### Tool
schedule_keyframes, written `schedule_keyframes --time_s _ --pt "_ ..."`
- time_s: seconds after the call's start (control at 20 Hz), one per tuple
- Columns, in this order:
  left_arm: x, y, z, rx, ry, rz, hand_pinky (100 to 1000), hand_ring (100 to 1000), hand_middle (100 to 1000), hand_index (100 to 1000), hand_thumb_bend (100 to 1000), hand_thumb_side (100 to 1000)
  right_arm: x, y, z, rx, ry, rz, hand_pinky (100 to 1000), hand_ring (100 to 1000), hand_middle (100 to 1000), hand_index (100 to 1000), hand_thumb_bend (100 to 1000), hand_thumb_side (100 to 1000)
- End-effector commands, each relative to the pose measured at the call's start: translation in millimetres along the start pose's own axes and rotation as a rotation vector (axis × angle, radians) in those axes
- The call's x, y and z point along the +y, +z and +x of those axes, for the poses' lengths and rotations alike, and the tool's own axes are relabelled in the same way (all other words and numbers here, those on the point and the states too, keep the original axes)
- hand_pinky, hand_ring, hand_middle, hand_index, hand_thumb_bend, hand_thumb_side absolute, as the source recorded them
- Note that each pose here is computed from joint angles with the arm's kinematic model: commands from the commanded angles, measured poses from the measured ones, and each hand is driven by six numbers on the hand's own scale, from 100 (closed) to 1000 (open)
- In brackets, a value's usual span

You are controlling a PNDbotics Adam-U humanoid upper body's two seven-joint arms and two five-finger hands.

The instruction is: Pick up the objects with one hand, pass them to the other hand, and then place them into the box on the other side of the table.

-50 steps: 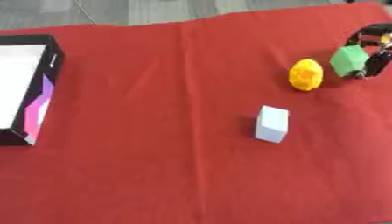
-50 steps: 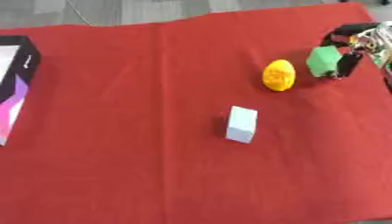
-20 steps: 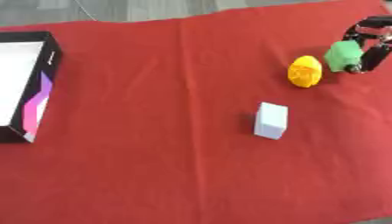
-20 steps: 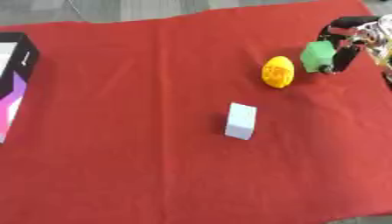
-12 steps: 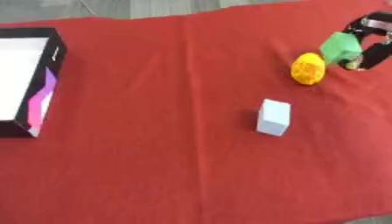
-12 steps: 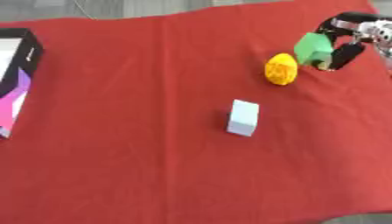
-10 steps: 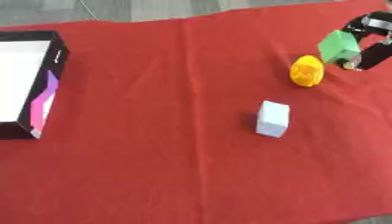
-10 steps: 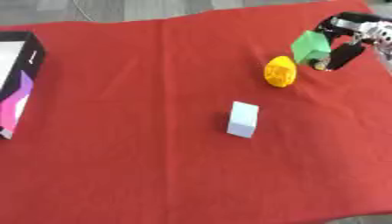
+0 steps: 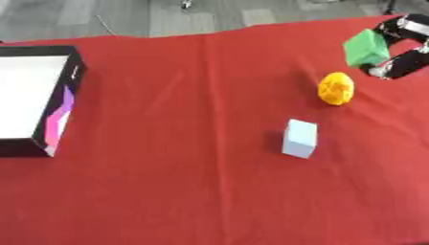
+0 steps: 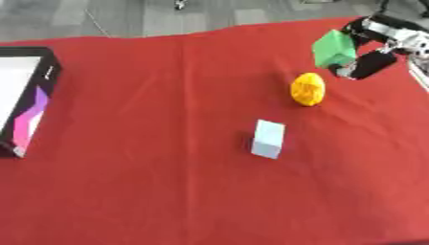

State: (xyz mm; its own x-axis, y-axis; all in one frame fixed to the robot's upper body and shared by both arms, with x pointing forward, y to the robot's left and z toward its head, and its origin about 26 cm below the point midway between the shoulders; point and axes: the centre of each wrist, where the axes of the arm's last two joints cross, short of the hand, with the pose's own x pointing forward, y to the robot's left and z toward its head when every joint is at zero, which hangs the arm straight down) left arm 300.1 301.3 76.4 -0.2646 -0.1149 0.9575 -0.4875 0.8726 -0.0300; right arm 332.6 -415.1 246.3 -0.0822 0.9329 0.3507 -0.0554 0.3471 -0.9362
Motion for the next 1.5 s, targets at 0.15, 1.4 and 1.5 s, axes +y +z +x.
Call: schedule_keyframes --time_s 0.15,1.4,1.5 --pt "7.1 -9 13 -0.058 -0.026 -0.005 801 704 832 793 241 874 1.2 12 32 -0.091 -0.077 -0.067 847 619 402 522 100 100" --pt "-25.6 -30 144 -0.372 -0.404 -0.436 792 725 831 814 286 683 97.0 15 144 -0.244 -0.523 -0.050 750 580 383 541 100 100" --pt "-29.5 -31 153 -0.391 -0.452 -0.469 784 715 816 815 296 664 105.1 12 149 -0.255 -0.543 -0.040 749 580 384 542 100 100"
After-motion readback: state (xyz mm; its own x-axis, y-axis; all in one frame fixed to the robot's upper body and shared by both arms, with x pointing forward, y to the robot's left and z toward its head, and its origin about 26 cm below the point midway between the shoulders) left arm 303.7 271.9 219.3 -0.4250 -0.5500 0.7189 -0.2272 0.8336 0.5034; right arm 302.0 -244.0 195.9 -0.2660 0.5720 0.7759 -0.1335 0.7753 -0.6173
